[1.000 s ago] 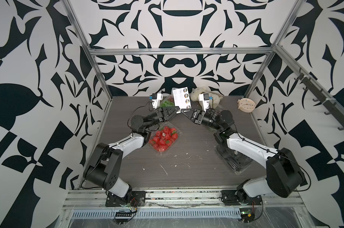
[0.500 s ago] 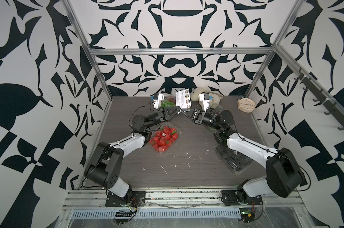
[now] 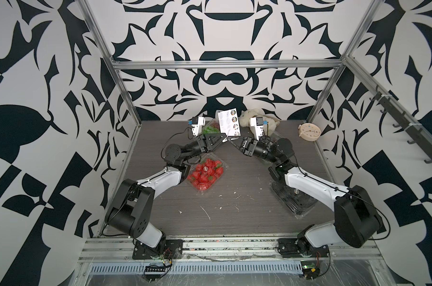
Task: Label fruit boxes
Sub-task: Adjust the label sticker.
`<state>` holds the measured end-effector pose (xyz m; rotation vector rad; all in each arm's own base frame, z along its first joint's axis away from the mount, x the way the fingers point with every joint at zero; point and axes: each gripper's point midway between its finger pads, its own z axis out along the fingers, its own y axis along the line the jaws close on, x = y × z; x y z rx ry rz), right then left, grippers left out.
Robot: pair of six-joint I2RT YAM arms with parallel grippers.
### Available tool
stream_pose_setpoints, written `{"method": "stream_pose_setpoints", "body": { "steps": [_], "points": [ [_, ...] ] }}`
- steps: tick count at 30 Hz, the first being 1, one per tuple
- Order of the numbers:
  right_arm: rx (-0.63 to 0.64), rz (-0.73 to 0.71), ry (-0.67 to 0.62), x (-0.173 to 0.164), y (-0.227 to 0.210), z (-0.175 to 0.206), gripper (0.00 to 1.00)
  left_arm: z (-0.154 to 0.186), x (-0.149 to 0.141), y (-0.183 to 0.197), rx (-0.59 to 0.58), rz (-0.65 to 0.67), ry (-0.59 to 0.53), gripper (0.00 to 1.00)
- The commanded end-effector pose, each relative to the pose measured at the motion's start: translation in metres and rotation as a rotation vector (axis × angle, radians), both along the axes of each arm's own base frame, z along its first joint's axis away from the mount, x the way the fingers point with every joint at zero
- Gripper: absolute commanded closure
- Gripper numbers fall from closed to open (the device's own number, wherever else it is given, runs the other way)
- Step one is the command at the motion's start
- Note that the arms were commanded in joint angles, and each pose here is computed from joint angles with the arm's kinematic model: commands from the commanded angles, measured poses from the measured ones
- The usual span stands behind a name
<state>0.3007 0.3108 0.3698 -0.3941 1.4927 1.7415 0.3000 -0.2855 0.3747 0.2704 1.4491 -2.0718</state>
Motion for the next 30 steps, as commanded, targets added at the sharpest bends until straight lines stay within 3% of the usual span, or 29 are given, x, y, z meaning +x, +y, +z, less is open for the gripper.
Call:
{"method": "stream_pose_setpoints", "body": {
  "steps": [1,30],
  "points": [
    [-0.005,-0.004,-0.027,-0.001,0.000,0.007,1.00,0.021,-0.017,0.004,-0.024,-0.012,-0.085,1.00],
    [0.035,0.042,-0.068,-0.010,-0.001,0.022,1.00,0.011,-0.009,-0.006,-0.005,-0.045,-0.056,1.00]
  ]
}}
